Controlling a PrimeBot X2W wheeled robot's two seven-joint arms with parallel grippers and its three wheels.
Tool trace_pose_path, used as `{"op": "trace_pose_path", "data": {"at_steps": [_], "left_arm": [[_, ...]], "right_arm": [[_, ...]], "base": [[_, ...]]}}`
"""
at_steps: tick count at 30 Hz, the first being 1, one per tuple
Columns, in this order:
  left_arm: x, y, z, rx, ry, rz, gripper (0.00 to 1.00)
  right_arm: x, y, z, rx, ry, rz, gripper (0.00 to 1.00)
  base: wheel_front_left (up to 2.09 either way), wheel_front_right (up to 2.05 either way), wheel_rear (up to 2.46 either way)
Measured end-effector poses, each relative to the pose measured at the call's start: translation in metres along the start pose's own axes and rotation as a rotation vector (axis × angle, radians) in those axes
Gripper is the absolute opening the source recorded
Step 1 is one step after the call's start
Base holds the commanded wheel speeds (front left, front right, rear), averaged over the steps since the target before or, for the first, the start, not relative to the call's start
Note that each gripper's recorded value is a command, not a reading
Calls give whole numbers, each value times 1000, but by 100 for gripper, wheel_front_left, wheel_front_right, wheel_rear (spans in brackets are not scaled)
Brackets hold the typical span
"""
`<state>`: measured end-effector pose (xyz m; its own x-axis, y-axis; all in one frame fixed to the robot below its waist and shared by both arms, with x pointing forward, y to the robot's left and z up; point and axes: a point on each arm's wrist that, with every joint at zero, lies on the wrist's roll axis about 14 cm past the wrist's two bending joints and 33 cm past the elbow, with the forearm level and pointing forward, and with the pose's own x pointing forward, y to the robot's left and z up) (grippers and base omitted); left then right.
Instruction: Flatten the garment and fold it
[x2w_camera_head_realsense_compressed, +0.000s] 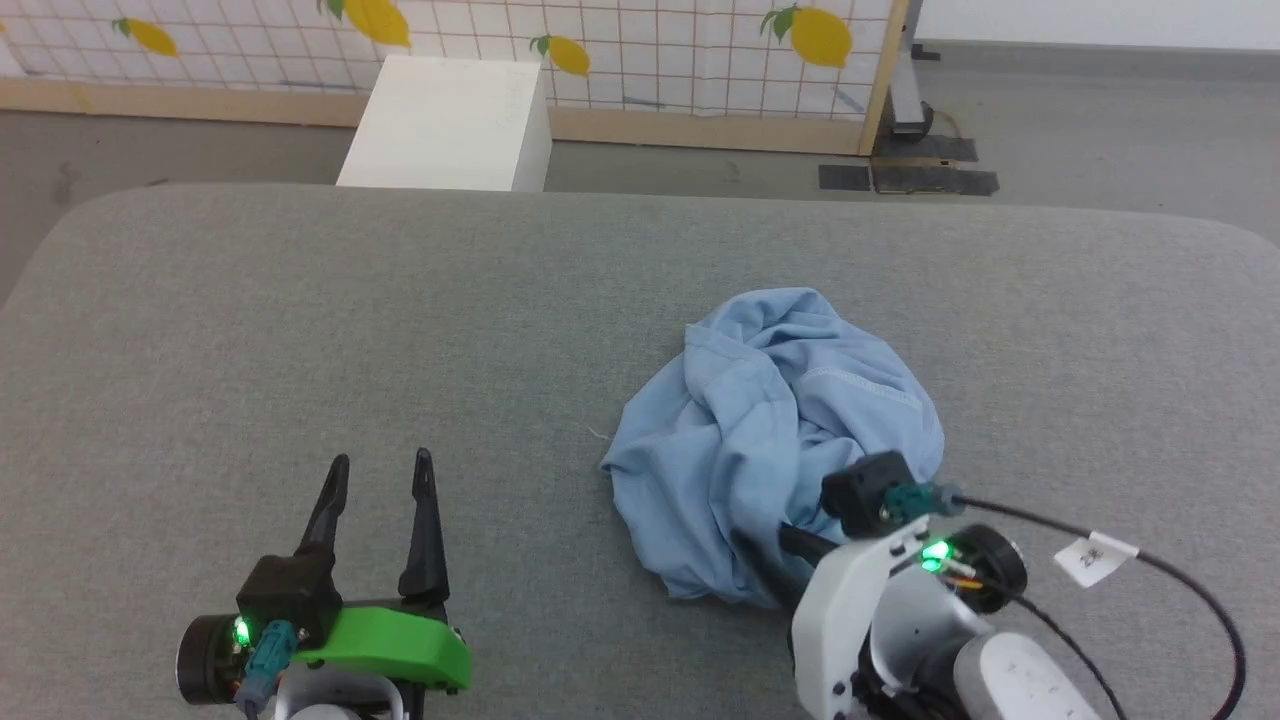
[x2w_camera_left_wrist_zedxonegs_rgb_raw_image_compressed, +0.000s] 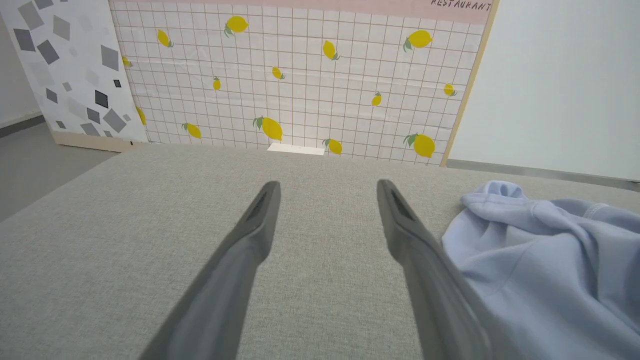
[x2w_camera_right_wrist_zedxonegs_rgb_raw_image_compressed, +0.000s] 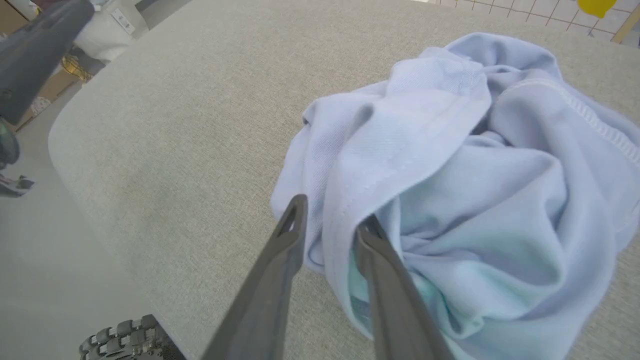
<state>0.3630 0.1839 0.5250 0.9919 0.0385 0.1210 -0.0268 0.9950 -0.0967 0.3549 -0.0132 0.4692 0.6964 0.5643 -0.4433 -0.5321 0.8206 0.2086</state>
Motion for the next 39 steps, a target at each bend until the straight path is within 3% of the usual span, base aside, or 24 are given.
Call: {"op": "trace_pose_path", "data": {"at_steps": [5,12,17,21,22,23,24,31,39], "left_arm": [[1,1,-7,-7,20,0,100],[17,-7,-10,-19,19,-28,100],[27,-9,-14,-25,22,-28,100],[28,-2,-23,-20,50,-7,100],[28,-1,-25,-18,56,-3,100],[27,1,-27,-16,63,3,100],[27,3,-30,-14,70,8,100],[22,3,-35,-17,91,5,100],[16,-20,-27,-29,70,-74,100]], "right_arm": [[3,-15,29,-33,-35,-3,0],[9,-107,127,-221,-128,-190,0],[16,-181,172,-161,-231,-374,0],[27,-233,144,-68,-168,-511,0],[31,-237,134,-46,-145,-520,5],[38,-238,124,-24,-123,-520,47],[46,-236,114,-1,-103,-511,100],[55,-212,71,107,-95,-453,100],[-2,-175,53,132,-318,-432,100]], "base": [[0,0,0],[0,0,0],[0,0,0],[0,0,0],[0,0,0],[0,0,0],[0,0,0],[0,0,0],[0,0,0]]}}
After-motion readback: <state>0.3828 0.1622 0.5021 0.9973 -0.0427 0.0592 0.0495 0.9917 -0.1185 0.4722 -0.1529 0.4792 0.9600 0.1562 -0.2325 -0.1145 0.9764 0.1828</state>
